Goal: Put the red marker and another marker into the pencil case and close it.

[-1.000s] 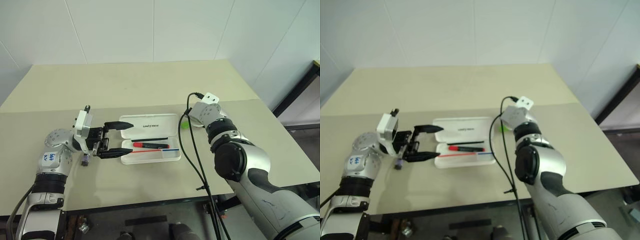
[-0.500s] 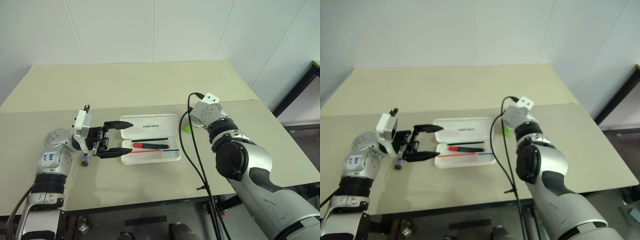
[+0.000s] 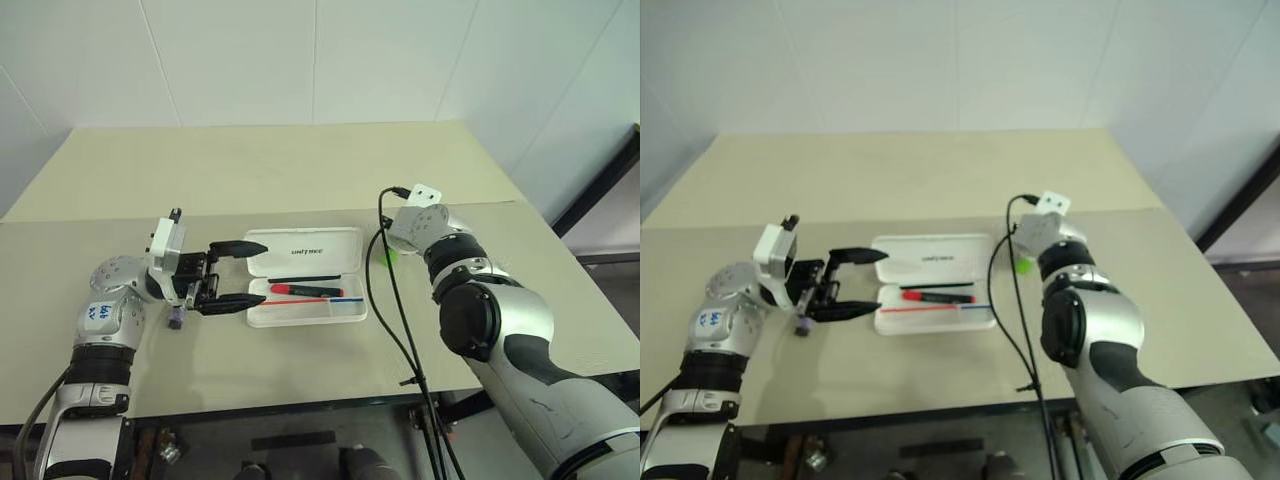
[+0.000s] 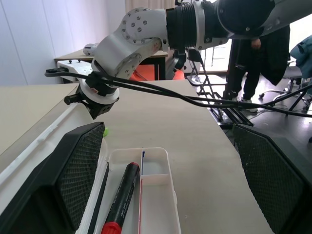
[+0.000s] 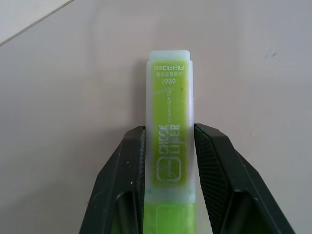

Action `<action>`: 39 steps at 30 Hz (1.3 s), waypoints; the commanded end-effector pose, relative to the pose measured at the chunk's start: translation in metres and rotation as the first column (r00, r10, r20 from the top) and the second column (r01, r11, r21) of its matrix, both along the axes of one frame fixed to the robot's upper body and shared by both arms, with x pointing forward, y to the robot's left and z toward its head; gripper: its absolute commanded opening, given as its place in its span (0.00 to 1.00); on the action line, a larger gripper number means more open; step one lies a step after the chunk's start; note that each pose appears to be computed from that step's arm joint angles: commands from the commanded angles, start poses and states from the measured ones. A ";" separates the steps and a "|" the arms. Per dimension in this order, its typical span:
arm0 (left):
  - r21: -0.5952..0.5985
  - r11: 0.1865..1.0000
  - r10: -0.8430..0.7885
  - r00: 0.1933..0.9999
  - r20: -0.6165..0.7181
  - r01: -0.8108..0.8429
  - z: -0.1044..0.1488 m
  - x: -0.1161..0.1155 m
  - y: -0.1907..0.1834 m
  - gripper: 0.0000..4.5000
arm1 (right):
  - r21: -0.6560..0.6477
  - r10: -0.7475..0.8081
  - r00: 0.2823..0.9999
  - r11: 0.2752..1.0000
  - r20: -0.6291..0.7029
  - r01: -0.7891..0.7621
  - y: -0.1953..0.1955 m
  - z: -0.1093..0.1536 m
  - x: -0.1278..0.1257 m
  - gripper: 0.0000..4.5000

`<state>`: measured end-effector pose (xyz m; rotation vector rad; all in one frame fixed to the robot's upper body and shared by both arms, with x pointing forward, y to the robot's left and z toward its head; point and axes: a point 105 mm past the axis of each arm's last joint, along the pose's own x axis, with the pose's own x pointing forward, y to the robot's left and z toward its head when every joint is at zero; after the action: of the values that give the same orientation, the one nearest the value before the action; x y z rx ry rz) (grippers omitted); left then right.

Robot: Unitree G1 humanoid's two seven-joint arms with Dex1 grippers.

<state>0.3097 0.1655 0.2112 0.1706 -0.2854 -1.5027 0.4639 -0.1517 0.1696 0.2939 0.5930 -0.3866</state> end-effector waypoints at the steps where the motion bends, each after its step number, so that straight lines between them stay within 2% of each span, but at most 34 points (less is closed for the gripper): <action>1: 0.014 0.994 -0.110 0.993 0.034 0.110 0.008 -0.010 -0.002 1.00 | -0.103 -0.011 0.997 0.995 0.073 0.019 -0.027 0.027 0.003 0.26; 4: 0.027 0.992 -0.128 0.991 0.025 0.127 0.010 -0.009 -0.001 1.00 | -0.216 0.112 0.979 0.974 0.169 -0.075 -0.029 0.060 0.003 0.26; 6: 0.033 0.991 -0.134 0.991 0.019 0.133 0.010 -0.009 -0.001 1.00 | -0.313 0.220 0.945 0.940 0.243 -0.139 -0.023 0.082 -0.003 0.26; 11: 0.046 0.987 -0.154 0.988 0.001 0.153 0.009 -0.009 -0.002 1.00 | -0.494 0.456 0.824 0.830 0.336 -0.258 -0.006 0.117 -0.030 0.26; 13: 0.050 0.986 -0.159 0.987 -0.004 0.159 0.008 -0.008 -0.002 1.00 | -0.542 0.562 0.752 0.773 0.345 -0.329 0.007 0.125 -0.043 0.26; 17: 0.060 0.985 -0.163 0.986 -0.010 0.164 0.007 -0.007 -0.002 1.00 | -0.662 0.783 0.547 0.581 0.296 -0.474 0.038 0.135 -0.071 0.26; 24: 0.081 0.984 -0.155 0.988 -0.023 0.156 0.001 -0.004 0.002 1.00 | -0.705 0.981 0.166 0.186 0.098 -0.684 0.077 0.129 -0.119 0.26; 26: 0.085 0.986 -0.143 0.989 -0.026 0.144 0.000 -0.003 0.005 1.00 | -0.683 0.995 0.100 0.076 0.005 -0.726 0.081 0.119 -0.126 0.26; 31: 0.114 0.989 -0.095 0.995 -0.022 0.097 -0.003 0.002 0.016 1.00 | -0.604 0.978 -0.147 -0.209 -0.151 -0.769 0.099 0.097 -0.153 0.26; 34: 0.114 0.992 -0.055 0.998 -0.023 0.058 -0.005 0.006 0.024 1.00 | -0.563 0.949 -0.241 -0.314 -0.202 -0.764 0.113 0.084 -0.159 0.26; 39: 0.126 0.992 -0.015 0.998 -0.062 0.023 -0.016 0.003 0.036 1.00 | -0.530 0.913 -0.320 -0.406 -0.251 -0.744 0.136 0.068 -0.156 0.26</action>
<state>0.3254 0.1941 0.1961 0.2066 -0.1424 -1.4556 0.3089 -0.0225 0.2301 -0.7728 0.1917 1.2800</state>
